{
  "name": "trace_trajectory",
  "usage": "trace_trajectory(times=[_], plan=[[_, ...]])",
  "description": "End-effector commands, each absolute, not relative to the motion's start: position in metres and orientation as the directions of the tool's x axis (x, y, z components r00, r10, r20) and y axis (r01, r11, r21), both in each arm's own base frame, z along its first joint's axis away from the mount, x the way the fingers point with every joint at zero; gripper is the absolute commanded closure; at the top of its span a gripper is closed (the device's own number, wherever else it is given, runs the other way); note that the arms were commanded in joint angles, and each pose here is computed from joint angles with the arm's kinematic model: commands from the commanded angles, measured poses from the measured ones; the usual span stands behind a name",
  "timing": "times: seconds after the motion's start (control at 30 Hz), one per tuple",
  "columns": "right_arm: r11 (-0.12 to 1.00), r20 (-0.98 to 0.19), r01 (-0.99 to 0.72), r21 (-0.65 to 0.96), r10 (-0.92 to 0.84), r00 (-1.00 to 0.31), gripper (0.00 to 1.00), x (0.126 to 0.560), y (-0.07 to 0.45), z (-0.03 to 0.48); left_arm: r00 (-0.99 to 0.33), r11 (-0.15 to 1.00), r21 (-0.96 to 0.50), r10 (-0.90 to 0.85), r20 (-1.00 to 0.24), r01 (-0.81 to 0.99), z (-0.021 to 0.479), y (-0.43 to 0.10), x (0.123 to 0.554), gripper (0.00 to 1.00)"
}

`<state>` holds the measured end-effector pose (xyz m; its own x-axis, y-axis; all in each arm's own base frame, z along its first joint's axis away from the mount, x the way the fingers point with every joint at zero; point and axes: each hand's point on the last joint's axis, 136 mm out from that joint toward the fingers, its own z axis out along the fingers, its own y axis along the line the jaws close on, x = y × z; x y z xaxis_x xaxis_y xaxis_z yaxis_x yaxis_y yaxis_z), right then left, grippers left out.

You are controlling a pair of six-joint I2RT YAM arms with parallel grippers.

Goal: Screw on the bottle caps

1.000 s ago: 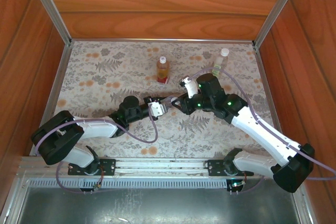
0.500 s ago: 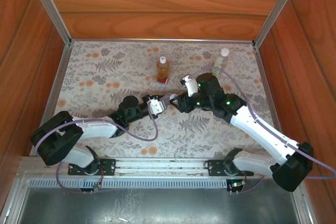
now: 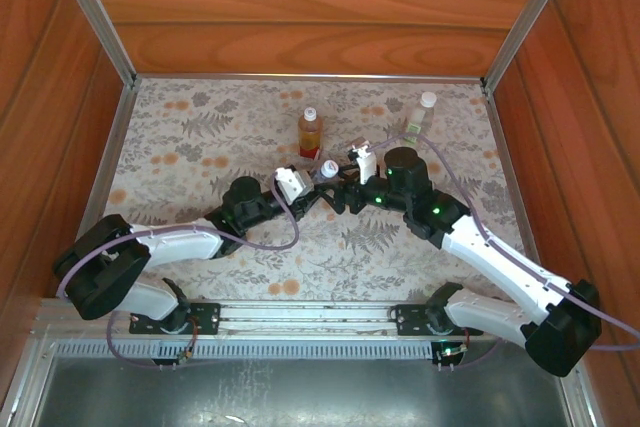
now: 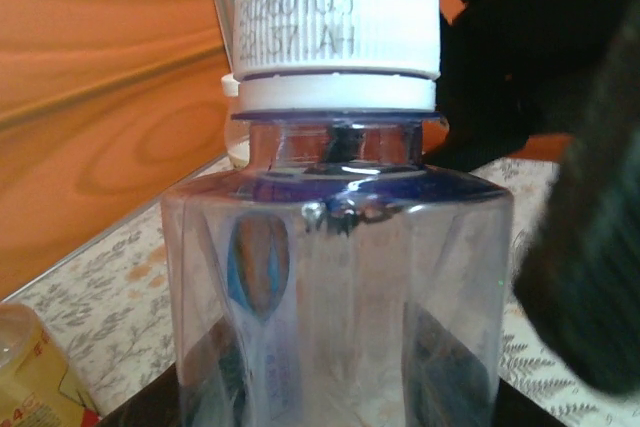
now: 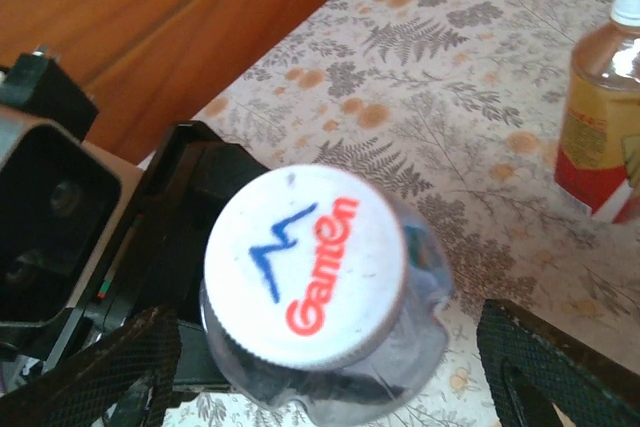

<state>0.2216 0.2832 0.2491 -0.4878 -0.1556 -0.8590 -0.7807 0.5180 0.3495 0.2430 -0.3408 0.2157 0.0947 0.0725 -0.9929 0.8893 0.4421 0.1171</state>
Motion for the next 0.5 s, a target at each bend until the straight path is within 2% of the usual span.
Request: trace_trajectory(times=[0.0, 0.37, 0.47], plan=[[0.463, -0.867, -0.802, 0.377, -0.127, -0.481, 0.20, 0.220, 0.292, 0.260, 0.078, 0.425, 0.067, -0.007, -0.997, 0.903, 0.238, -0.345, 0.240, 0.61], [0.471, -0.854, -0.778, 0.417, -0.092, -0.513, 0.46, 0.230, 0.300, 0.254, 0.132, 0.396, 0.132, 0.027, -0.991, 0.909, 0.233, -0.349, 0.238, 0.60], [0.479, -0.854, -0.776, 0.411, -0.095, -0.511, 0.54, 0.230, 0.298, 0.253, 0.136, 0.398, 0.139, 0.037, -0.990, 0.907, 0.230, -0.348, 0.237, 0.57]])
